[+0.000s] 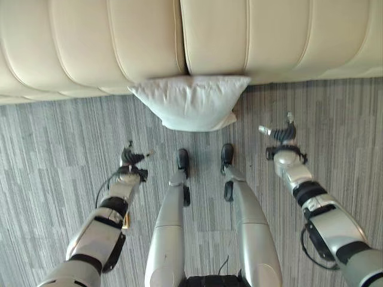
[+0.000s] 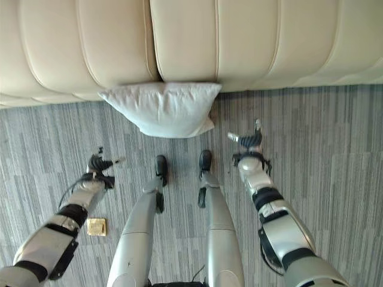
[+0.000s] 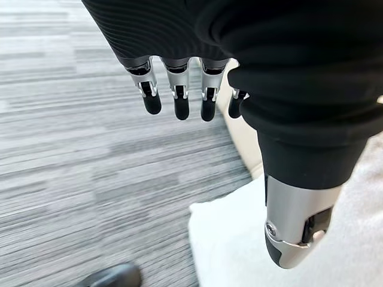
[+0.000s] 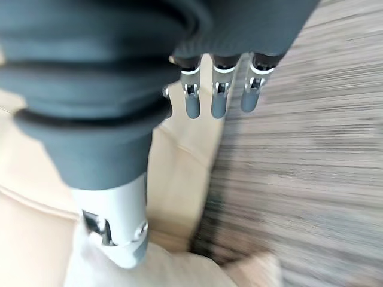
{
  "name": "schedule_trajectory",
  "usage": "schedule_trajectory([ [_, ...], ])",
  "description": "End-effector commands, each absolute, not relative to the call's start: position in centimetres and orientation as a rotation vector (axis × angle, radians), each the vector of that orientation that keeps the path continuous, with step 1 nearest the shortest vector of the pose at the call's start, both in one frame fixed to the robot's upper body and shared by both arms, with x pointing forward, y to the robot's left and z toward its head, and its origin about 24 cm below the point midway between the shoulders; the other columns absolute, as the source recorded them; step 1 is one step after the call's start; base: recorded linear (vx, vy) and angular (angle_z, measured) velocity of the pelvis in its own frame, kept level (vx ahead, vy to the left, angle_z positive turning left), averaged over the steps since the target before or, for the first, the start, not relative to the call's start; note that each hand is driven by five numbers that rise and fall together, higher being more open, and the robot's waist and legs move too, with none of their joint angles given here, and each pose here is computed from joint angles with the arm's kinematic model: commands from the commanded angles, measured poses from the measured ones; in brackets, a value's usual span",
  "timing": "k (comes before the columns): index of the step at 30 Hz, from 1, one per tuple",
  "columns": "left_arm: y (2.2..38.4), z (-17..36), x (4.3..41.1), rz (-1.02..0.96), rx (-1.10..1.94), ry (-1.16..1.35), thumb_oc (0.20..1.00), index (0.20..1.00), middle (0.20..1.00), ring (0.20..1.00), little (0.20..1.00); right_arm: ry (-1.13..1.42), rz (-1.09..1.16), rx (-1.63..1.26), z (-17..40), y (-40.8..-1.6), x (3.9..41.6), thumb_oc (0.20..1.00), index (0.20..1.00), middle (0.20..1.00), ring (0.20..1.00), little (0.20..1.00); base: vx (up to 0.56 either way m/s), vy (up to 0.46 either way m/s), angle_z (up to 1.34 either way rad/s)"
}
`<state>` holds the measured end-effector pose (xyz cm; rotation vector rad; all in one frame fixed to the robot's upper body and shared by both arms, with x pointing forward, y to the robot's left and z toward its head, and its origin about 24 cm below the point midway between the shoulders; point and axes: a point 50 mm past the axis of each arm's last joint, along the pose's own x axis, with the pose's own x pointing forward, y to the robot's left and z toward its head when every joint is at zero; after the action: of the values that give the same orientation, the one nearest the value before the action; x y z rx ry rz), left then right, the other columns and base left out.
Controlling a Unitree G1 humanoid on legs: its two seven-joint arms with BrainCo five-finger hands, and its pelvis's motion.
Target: Pick up all the scattered cushions and arrange them neatly on the sofa.
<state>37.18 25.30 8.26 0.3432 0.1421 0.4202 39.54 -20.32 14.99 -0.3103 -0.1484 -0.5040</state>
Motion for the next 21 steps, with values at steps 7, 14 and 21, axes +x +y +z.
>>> schedule_trajectory([
  [7, 25.1, 21.3, 39.8, 0.486, 0.380, -0.284, 1.000, 1.000, 1.000, 1.000, 1.000, -0.486, -0.580, -0.211, 23.7, -20.3, 39.4, 1.000, 1.000, 1.000, 1.000, 1.000, 0.03, 0.019, 0.00],
  [14, 20.7, 29.0, 40.5, 0.394, 0.405, -0.517, 1.000, 1.000, 1.000, 1.000, 1.000, -0.650, -0.451, -0.164, 28.5, -15.2, 39.5, 1.000, 1.000, 1.000, 1.000, 1.000, 0.08, 0.010, 0.04],
  [21, 16.5, 34.0, 39.9, 0.326, 0.405, -0.706, 1.000, 1.000, 1.000, 1.000, 1.000, -0.806, -0.310, -0.142, 32.9, -10.5, 38.6, 1.000, 1.000, 1.000, 1.000, 1.000, 0.05, -0.006, 0.00],
])
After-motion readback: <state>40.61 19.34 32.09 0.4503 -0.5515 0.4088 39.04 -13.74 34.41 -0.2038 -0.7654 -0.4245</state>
